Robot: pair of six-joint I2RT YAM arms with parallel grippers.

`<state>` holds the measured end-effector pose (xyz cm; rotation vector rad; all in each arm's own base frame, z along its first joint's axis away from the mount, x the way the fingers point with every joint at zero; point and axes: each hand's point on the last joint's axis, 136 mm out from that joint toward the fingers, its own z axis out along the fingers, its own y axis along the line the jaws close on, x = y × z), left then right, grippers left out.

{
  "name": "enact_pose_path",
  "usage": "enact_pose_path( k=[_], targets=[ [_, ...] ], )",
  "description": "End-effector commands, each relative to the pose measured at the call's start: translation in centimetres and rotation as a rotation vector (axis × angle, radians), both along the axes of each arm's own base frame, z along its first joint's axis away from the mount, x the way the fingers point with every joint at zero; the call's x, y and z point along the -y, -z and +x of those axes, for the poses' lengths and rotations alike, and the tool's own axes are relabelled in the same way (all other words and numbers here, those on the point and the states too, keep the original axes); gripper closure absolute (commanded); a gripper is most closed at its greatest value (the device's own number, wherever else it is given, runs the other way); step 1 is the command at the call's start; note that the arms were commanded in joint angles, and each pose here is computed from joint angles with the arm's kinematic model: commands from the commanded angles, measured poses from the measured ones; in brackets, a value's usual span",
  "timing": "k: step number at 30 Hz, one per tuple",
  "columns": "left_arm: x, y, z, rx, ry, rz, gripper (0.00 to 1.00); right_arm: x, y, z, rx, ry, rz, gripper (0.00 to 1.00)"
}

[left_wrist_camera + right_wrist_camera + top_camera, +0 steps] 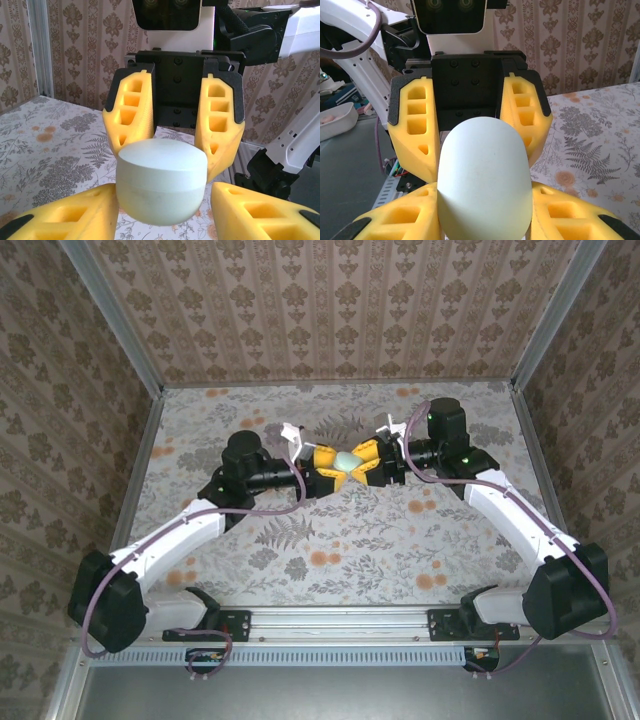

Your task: Insert the wireless bluetooth earbuds into the charging case

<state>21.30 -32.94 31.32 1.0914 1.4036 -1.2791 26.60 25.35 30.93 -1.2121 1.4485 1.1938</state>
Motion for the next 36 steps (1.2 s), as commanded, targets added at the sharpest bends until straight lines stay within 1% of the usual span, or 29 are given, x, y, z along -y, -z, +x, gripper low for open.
enact_pose_path(
  k=[1, 10, 15, 19, 22, 25, 28, 36],
  targets=[
    [0.6, -1.9, -0.5, 0.058, 0.033, -0.036, 0.48, -0.3, -0.8, -0.1, 0.034, -0.023, 0.012, 0.66],
    [0.8, -1.6, -0.4, 0.050, 0.040, -0.026, 0.57, -0.3, -0.8, -0.1, 0.038, -0.024, 0.013, 0.65],
    [0.9, -1.6, -0.7, 0.053, 0.054, -0.016, 0.63, -0.3, -0.6, -0.1, 0.035, -0.018, 0.009, 0.65],
    [1.0, -1.5, -0.7, 0.057, 0.050, -0.009, 0.67, -0.3, -0.4, 0.2, 0.028, -0.002, 0.001, 0.61],
    [0.8, -1.6, -0.3, 0.065, 0.018, -0.015, 0.68, -0.2, -0.1, 0.5, 0.015, 0.028, -0.012, 0.52],
    [0.6, -1.8, -0.1, 0.076, -0.004, -0.022, 0.69, 0.1, 0.4, 0.4, 0.021, 0.039, -0.019, 0.49],
    [0.4, -2.0, -0.2, 0.085, -0.010, -0.024, 0.70, 0.5, 0.7, 0.3, 0.026, 0.054, -0.024, 0.47],
    [0.3, -1.9, -0.3, 0.086, -0.007, -0.016, 0.70, 1.1, 0.5, 0.4, 0.037, 0.069, -0.023, 0.47]
  ],
)
